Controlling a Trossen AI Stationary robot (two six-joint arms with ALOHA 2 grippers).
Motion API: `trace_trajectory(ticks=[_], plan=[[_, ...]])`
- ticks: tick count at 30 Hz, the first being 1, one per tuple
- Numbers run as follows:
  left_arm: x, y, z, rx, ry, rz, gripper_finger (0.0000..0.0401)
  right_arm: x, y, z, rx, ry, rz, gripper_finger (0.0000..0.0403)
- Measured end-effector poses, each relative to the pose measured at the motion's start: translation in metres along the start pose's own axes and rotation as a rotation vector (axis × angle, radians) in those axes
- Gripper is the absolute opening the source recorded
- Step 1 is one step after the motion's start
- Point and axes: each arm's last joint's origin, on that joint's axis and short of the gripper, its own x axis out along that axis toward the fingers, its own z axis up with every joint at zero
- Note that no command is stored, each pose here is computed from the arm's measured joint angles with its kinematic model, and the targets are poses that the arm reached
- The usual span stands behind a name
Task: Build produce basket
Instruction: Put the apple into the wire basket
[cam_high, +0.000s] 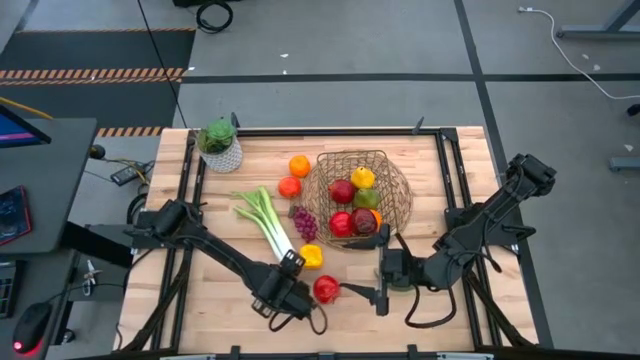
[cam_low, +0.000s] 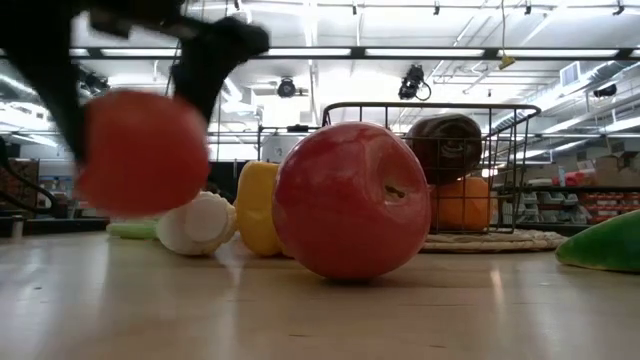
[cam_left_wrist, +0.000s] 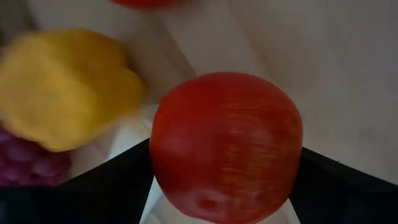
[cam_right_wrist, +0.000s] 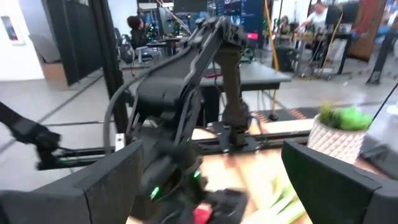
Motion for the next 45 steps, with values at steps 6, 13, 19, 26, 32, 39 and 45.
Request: trace_trajectory(ticks=[6,13,19,26,32,39,45], plan=[[-0.042,0.021,0.014,-0.132,-0.118,0.003,0.0318,-0.022,0.019,-0.002,0.055,-0.007,-0.020,0.0382],[-0.085,0.043,0.007,-0.167,-0.247,0.017,0.0318,-0.060,0.038,-0.005,-0.041,-0.040,-0.226,0.0382],[-0.112,0.082,-0.009,-0.285,-0.371,0.079,0.0318,-0.072,0.039,-0.003,-0.192,-0.033,-0.403,0.0382],[-0.137,0.131,-0.024,-0.463,-0.573,0.142,0.0318,-0.073,0.036,-0.021,-0.393,0.016,-0.413,0.0382],[-0.164,0.149,-0.042,-0.470,-0.687,0.218,0.0318,-0.080,0.024,0.000,-0.417,0.009,-0.351,0.0382],[-0.199,0.146,-0.066,-0.442,-0.783,0.297,0.0318,-0.083,-0.016,0.041,-0.382,-0.047,-0.231,0.0376],[-0.221,0.144,-0.078,-0.530,-0.907,0.294,0.0318,-0.091,-0.049,0.068,-0.294,-0.123,-0.089,0.0373]])
